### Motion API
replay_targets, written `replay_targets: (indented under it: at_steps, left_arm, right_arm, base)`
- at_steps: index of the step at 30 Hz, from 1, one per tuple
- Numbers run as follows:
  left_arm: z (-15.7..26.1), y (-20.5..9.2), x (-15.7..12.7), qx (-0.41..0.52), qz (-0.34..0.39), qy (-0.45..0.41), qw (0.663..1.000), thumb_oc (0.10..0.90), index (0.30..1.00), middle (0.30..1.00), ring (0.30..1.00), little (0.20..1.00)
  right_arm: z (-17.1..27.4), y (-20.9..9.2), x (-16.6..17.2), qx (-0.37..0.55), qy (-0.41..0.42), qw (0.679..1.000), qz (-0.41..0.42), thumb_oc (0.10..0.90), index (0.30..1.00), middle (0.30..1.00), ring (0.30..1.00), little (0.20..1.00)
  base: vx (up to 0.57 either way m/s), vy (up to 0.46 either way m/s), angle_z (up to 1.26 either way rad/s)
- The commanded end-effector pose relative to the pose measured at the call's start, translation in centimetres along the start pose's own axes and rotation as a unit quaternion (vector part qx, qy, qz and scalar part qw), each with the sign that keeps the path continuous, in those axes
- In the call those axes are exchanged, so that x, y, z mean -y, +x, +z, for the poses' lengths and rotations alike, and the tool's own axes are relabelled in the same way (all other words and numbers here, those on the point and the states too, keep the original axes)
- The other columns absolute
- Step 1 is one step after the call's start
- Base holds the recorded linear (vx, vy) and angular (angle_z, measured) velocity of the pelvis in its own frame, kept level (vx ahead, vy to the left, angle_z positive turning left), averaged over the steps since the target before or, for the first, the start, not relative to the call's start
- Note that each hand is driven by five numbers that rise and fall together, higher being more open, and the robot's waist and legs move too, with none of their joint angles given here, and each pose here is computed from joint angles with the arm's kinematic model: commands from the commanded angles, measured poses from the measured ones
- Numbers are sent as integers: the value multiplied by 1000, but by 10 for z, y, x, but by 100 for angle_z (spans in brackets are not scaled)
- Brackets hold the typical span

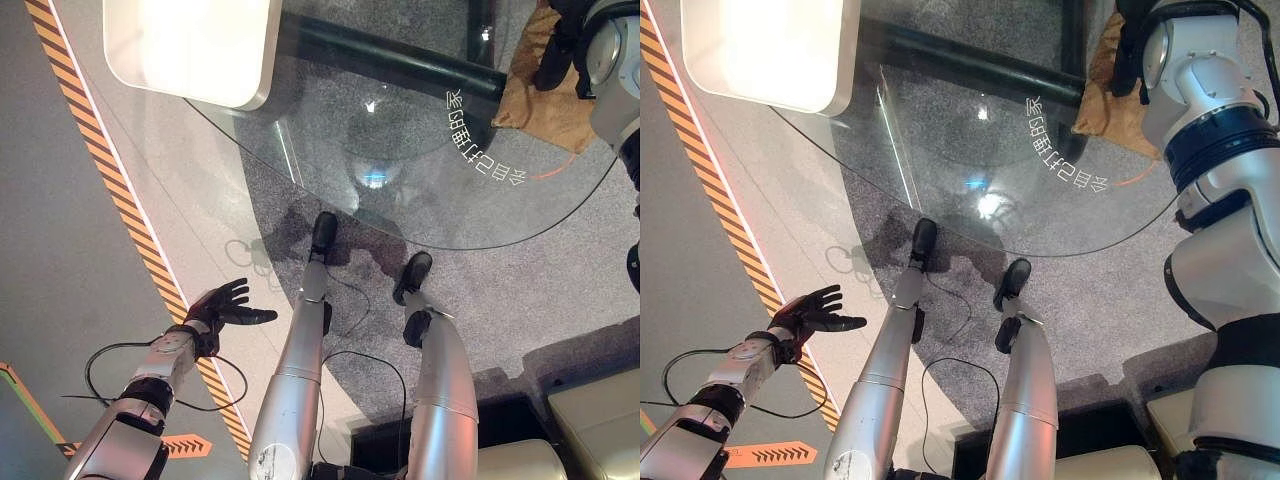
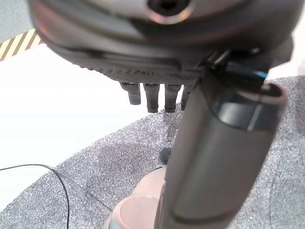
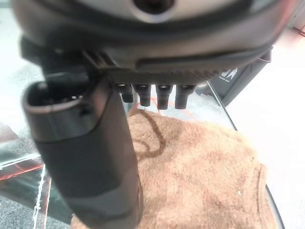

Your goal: Wipe the table with a cloth and put it in the basket.

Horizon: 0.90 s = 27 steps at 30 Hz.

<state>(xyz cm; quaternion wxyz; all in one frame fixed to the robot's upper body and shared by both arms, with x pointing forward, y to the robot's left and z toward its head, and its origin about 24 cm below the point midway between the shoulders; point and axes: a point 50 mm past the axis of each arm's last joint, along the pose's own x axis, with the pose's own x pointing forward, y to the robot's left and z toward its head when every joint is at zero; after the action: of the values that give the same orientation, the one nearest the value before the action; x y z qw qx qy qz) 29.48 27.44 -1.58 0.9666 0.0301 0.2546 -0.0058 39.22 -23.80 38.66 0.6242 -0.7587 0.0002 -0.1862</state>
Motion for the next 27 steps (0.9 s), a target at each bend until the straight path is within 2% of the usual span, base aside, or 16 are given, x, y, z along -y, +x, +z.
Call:
replay_targets:
  at_steps: [1,27]
  left_arm:
    - [-37,-20,-27,-52,43,-5,998,800,900,900,900,900]
    - [-36,-21,-29,-54,39,-6,998,800,900,900,900,900]
  right_arm:
    - [-40,-2,-21,-65,-61,995,52,100,300,300,300,200]
    - [-40,-2,-20,-60,-57,995,55,100,300,300,300,200]
  base:
    - [0,0,0]
    - [0,0,0]
